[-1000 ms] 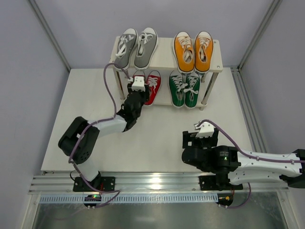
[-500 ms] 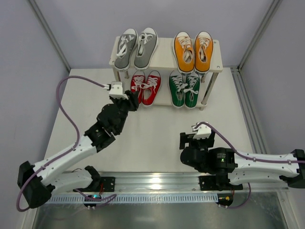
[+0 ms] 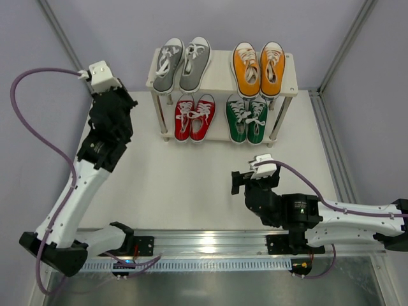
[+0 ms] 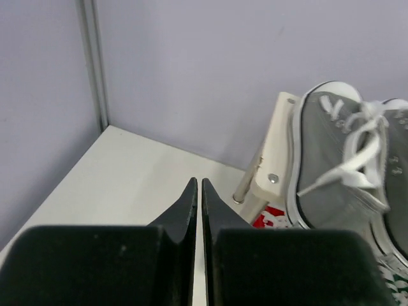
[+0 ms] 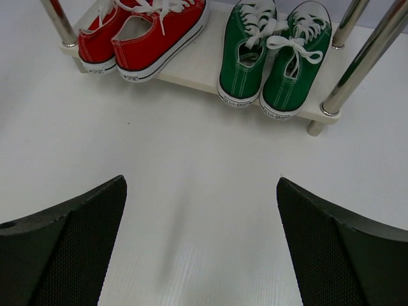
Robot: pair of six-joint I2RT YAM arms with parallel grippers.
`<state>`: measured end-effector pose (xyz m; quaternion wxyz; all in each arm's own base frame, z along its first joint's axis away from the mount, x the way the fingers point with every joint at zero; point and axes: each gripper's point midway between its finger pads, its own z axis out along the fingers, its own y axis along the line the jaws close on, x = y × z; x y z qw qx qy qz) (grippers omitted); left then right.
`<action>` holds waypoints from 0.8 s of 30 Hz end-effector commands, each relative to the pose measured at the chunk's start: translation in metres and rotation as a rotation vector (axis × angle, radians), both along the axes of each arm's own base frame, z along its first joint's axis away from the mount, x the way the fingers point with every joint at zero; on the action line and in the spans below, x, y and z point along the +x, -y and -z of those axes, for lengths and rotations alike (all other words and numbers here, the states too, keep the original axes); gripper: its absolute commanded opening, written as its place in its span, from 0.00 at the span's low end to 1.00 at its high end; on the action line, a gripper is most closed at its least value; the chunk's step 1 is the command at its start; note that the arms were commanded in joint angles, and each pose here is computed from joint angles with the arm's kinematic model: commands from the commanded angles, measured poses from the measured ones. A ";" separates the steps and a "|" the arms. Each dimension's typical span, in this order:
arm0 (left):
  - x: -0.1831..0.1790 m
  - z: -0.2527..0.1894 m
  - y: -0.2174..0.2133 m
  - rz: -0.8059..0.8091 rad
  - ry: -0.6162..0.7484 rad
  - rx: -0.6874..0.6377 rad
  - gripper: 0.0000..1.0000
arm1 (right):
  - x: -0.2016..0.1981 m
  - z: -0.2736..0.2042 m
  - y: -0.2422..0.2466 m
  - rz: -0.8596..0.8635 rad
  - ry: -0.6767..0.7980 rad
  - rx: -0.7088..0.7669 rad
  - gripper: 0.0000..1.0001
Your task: Place and organize the shoes onto the shoe shelf
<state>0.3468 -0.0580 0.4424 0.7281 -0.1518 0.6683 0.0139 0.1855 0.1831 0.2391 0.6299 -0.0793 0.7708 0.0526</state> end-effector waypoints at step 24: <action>0.111 0.039 0.083 0.407 -0.179 -0.146 0.00 | -0.009 -0.021 -0.020 -0.124 -0.025 0.112 0.98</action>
